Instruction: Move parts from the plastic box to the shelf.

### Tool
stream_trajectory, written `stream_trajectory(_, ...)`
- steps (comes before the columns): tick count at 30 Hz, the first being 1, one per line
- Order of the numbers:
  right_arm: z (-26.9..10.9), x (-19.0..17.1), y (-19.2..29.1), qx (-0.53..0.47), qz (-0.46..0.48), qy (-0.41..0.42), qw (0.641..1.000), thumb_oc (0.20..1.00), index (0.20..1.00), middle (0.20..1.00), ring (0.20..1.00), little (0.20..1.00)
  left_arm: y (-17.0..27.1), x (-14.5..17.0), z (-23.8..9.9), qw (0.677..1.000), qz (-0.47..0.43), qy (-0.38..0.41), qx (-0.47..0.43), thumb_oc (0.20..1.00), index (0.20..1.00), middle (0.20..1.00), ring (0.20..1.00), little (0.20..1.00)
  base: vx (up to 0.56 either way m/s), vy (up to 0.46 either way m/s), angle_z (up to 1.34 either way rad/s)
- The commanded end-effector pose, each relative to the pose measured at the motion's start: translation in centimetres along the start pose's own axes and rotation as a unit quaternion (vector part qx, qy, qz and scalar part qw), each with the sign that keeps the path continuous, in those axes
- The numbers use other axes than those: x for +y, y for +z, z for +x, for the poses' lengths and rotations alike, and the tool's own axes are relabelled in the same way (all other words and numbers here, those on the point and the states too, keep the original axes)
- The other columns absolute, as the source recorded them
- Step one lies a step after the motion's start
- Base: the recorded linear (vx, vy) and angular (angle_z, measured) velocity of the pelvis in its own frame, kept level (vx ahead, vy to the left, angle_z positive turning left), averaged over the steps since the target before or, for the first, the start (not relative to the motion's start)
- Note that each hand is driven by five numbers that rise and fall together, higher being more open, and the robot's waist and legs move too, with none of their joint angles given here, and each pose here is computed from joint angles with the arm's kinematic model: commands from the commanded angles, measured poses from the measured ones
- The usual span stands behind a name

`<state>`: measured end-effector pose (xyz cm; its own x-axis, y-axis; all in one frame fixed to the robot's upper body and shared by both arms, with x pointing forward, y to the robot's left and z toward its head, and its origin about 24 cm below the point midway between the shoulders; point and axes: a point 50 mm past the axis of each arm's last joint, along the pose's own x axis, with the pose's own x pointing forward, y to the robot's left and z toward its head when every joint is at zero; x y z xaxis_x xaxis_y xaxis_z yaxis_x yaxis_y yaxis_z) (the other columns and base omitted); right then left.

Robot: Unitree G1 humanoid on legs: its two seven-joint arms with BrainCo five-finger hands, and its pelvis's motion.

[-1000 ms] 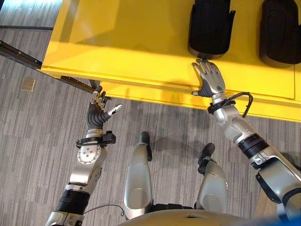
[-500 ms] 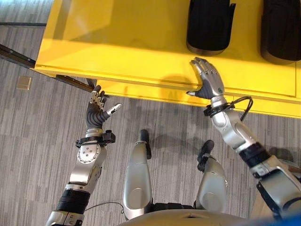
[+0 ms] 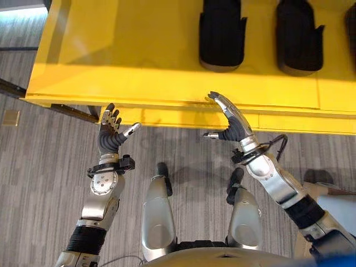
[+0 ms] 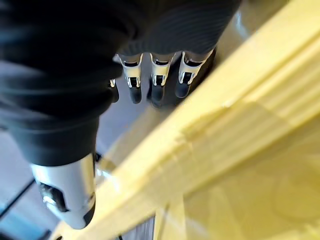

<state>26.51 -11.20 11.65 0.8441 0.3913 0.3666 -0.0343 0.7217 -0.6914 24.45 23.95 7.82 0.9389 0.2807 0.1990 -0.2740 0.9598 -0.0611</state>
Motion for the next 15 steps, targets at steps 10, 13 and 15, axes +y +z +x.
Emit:
stream_trajectory(10,-5.8,-4.5,-1.4,0.049,0.13,-0.084,0.987,1.0,1.0,1.0,1.0,1.0,-0.2,1.4,-2.2,0.999,0.027,-0.03,0.003,1.0,1.0,1.0,1.0,1.0,0.09,-0.096,-0.31)
stream_trajectory(13,-6.8,-5.0,-1.9,0.067,0.142,-0.085,0.984,1.0,1.0,1.0,1.0,1.0,-0.5,1.3,-2.7,0.999,0.02,-0.038,0.011,1.0,1.0,1.0,1.0,1.0,0.06,-0.147,-0.36)
stream_trajectory(15,-7.1,-5.4,-2.3,0.074,0.14,-0.09,0.983,1.0,1.0,1.0,1.0,1.0,-0.7,1.1,-2.9,0.999,0.011,-0.042,0.017,1.0,1.0,1.0,1.0,1.0,0.02,-0.192,-0.24)
